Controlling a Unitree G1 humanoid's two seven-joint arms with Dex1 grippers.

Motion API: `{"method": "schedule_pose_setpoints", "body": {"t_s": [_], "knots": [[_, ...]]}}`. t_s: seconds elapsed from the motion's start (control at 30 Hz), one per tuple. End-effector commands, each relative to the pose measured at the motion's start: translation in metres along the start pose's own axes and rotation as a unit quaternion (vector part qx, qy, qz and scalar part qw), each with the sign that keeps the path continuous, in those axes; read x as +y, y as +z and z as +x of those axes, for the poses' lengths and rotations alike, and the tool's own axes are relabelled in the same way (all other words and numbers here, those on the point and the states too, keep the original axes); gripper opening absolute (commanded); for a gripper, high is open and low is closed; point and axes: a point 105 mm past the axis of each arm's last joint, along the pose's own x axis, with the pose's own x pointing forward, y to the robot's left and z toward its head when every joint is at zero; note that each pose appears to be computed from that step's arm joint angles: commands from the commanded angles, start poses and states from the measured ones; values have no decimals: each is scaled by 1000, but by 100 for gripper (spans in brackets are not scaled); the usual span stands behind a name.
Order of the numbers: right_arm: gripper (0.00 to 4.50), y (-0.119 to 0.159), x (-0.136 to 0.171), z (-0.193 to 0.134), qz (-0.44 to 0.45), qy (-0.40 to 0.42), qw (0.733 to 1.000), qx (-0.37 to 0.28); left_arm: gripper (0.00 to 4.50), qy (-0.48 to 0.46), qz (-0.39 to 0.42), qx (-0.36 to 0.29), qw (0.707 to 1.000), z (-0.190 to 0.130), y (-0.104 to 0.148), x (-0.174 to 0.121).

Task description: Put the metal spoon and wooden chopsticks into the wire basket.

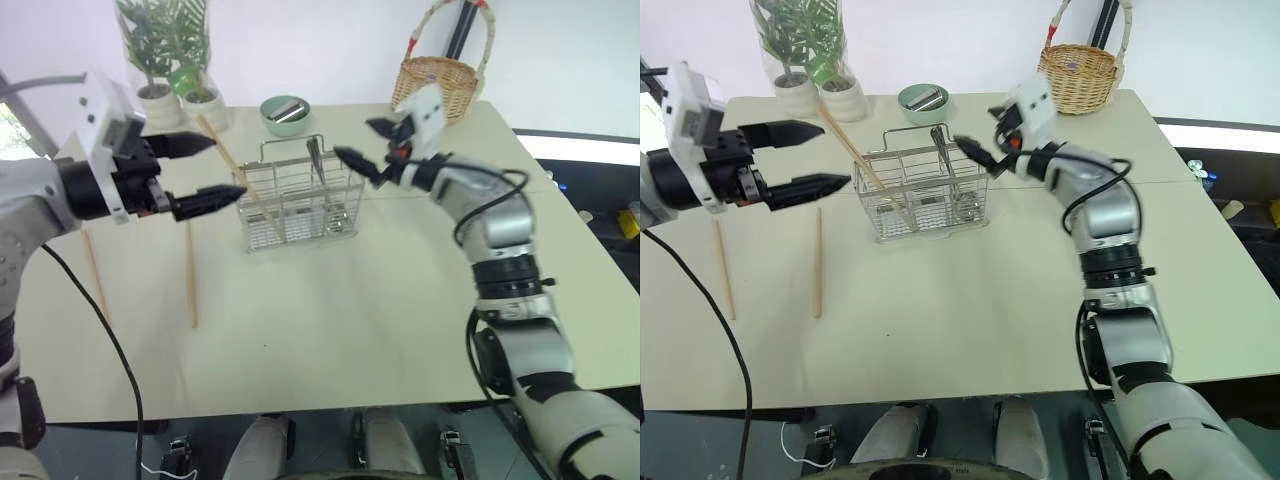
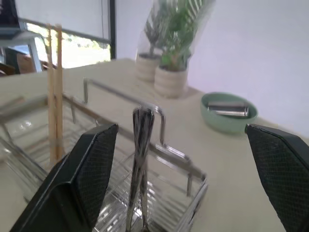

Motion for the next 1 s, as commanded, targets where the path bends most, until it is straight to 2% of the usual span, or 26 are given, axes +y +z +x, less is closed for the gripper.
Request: {"method": "schedule_pose_setpoints", "body": {"t_s": [0.03, 0.13, 0.2, 0.3, 0.4, 0.67, 0.77, 1.0], "knots": [[444, 63, 21, -32, -27, 108, 992, -66, 450, 133, -8, -47, 990, -20, 20, 40], [444, 71, 40, -63, -35, 187, 981, -48, 450, 238, -48, -36, 969, -34, 13, 72], [444, 66, 51, -80, -34, 223, 974, -23, 450, 321, -74, -1, 944, -46, -3, 96], [444, 47, 67, -100, -20, 257, 966, 23, 450, 447, -147, 43, 881, -67, -33, 128], [444, 31, 76, -111, -1, 267, 962, 53, 450, 523, -199, 87, 824, -79, -62, 141], [444, -9, 97, -138, 32, 263, 957, 122, 450, 596, -261, 231, 724, -96, -150, 146], [444, -12, 100, -142, 32, 251, 959, 124, 450, 604, -281, 254, 701, -102, -172, 143], [444, -7, 101, -144, 48, 223, 967, 111, 450, 604, -330, 275, 671, -104, -208, 138]]}}
